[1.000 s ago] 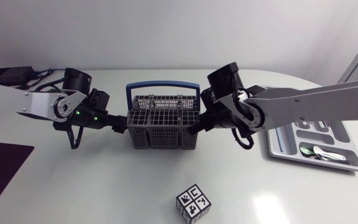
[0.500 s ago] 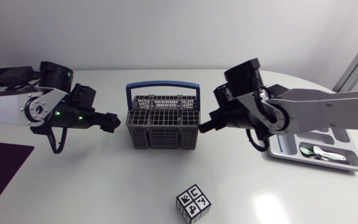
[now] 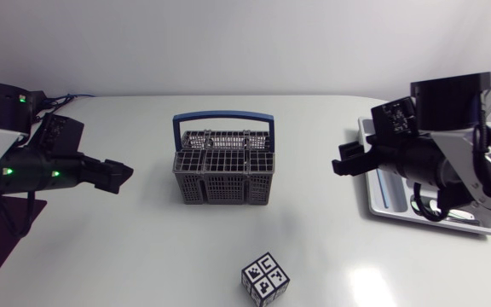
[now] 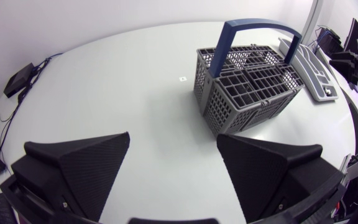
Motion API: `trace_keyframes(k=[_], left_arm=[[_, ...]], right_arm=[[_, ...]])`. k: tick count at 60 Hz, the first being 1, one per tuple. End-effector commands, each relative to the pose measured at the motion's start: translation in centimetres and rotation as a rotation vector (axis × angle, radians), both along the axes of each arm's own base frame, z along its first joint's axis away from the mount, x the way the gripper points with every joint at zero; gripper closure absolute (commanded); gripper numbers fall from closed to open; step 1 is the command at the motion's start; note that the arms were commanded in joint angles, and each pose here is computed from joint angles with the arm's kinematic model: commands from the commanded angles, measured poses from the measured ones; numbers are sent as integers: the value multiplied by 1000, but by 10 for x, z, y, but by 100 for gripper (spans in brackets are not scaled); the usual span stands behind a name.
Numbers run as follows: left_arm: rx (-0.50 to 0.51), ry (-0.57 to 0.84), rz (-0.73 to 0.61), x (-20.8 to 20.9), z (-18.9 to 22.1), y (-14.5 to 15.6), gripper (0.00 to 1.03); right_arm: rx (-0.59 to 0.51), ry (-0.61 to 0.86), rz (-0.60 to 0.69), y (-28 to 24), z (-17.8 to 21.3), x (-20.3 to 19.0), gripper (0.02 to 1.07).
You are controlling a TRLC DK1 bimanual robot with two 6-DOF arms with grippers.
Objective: Transfer all utensils from the basket to the drawer tray.
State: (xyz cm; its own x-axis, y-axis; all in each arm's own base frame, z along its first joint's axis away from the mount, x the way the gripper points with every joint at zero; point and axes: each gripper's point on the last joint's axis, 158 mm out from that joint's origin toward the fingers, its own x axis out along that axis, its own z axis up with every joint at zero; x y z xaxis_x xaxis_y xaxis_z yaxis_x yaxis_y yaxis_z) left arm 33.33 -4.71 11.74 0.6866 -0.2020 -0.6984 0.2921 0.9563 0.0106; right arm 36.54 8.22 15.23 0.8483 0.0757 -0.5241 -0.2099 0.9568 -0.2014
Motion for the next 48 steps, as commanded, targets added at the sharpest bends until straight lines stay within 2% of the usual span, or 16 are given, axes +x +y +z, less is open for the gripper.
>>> trace_keyframes(k=[1,7,25,48], left_arm=[[22,-1,-10,-16,-4,5,6],[35,-11,-9,-29,-1,10,5],[69,-59,-8,-66,9,19,5],[68,-140,52,-95,-5,31,5]], right_arm=[[-27,-26,-21,-16,4,-9,13],[-40,-68,-58,-36,13,-17,9],[-87,-160,-141,-79,22,-37,7],[-94,-317,-180,-96,36,-68,7]])
